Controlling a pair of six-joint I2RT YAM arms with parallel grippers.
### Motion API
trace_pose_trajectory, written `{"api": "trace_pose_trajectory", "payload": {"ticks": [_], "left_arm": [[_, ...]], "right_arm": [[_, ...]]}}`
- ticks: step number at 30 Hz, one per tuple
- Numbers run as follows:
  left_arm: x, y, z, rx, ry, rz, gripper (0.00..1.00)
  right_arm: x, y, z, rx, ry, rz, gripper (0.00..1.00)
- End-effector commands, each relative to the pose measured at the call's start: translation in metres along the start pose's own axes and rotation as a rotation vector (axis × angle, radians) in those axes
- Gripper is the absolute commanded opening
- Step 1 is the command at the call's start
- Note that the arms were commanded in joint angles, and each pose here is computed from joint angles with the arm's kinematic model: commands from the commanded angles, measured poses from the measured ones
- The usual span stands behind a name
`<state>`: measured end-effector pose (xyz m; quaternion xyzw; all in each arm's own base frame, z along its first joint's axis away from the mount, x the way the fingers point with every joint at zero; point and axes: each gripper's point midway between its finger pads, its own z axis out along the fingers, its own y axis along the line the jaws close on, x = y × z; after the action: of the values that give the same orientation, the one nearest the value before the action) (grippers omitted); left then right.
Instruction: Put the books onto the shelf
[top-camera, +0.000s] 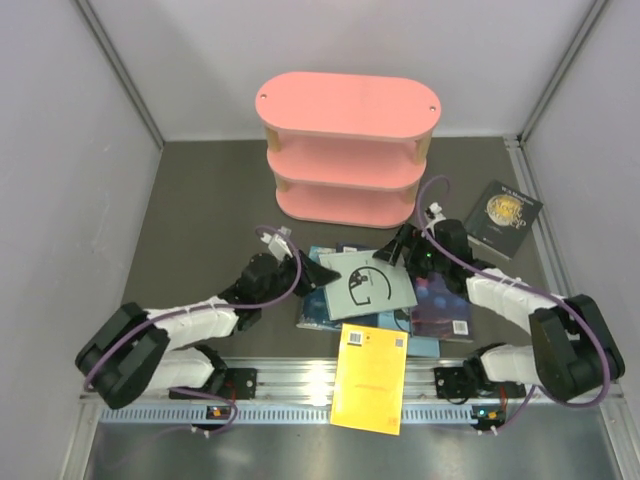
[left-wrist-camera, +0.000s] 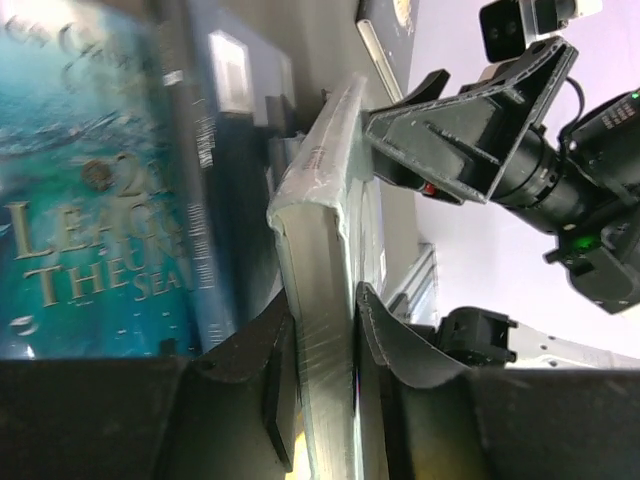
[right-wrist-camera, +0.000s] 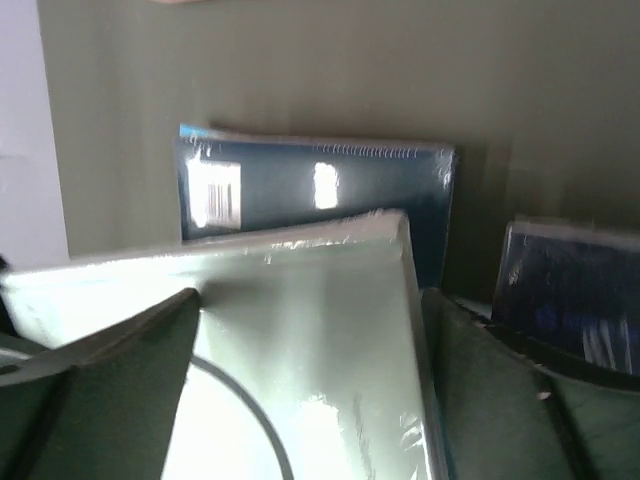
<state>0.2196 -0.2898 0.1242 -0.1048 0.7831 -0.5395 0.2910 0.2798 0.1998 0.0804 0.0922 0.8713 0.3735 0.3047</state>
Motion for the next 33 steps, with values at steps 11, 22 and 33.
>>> {"api": "trace_pose_trajectory", "payload": {"ticks": [11, 22, 33], "left_arm": [[-0.112, -0.203, -0.066, 0.139, -0.200, 0.459, 0.00], [-0.203, -0.368, -0.095, 0.442, -0.319, 0.539, 0.00], [-0.330, -0.385, -0.023, 0.653, -0.239, 0.343, 0.00]], "right_arm": [[-0.069, 0.059, -0.126, 0.153, -0.191, -0.159, 1.00], [-0.073, 0.087, -0.182, 0.101, -0.291, -0.186, 1.00], [-0.051, 0.064, -0.166, 0.121, -0.236, -0.161, 1.00]]}}
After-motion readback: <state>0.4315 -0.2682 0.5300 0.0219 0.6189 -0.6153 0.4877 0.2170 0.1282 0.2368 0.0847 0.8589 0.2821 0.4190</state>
